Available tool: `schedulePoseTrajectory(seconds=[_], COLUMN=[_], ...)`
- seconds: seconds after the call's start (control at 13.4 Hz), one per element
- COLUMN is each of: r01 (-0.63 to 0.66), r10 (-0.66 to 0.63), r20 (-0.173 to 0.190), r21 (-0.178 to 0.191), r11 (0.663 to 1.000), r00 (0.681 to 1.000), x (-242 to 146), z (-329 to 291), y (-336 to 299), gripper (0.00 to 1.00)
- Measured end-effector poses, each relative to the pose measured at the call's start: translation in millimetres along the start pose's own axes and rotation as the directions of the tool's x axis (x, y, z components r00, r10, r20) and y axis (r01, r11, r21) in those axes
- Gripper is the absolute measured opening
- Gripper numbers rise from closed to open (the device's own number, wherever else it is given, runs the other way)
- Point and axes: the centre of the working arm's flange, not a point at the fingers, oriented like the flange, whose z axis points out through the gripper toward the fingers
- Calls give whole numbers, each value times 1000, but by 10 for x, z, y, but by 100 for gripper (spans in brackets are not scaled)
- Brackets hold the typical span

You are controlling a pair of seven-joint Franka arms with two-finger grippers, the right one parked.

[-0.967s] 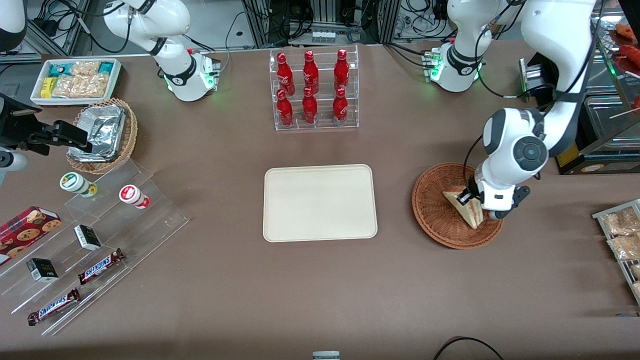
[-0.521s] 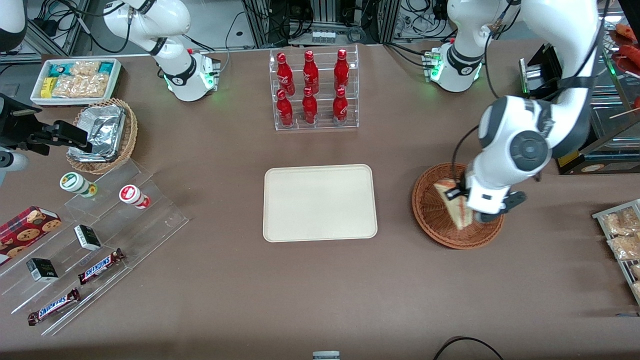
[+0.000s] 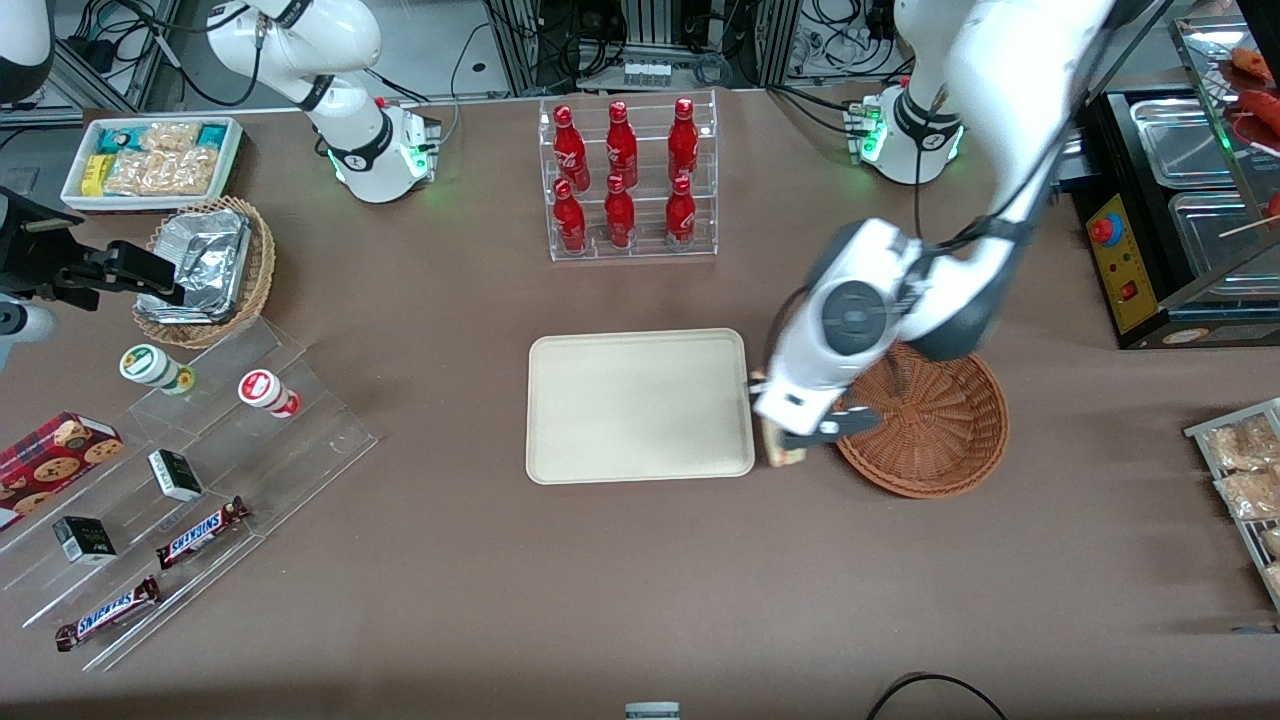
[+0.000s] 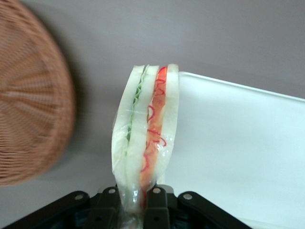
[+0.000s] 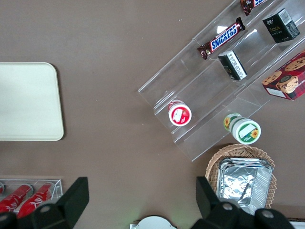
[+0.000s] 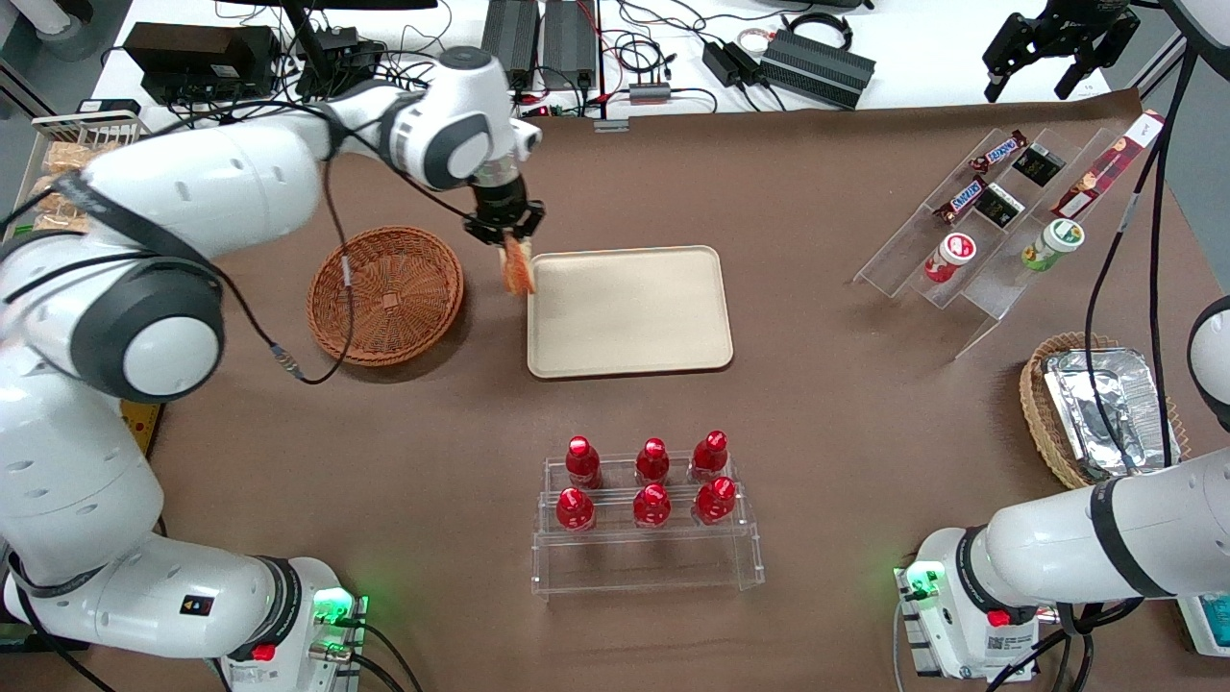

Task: Place sandwich from basket to tray
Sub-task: 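Lift the sandwich and carry it with the left gripper over the tray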

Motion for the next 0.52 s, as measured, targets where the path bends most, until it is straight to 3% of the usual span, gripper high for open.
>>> schedulePoseTrajectory(seconds=[0.3, 0.52], r01=[9, 19], r10=[-9, -19], r20=[9, -8], r21=[-19, -26], r11=[1000, 999], r00=[1000, 1000], x=[-393, -730], z=[213, 345], y=[736, 1220], gripper=[17, 17])
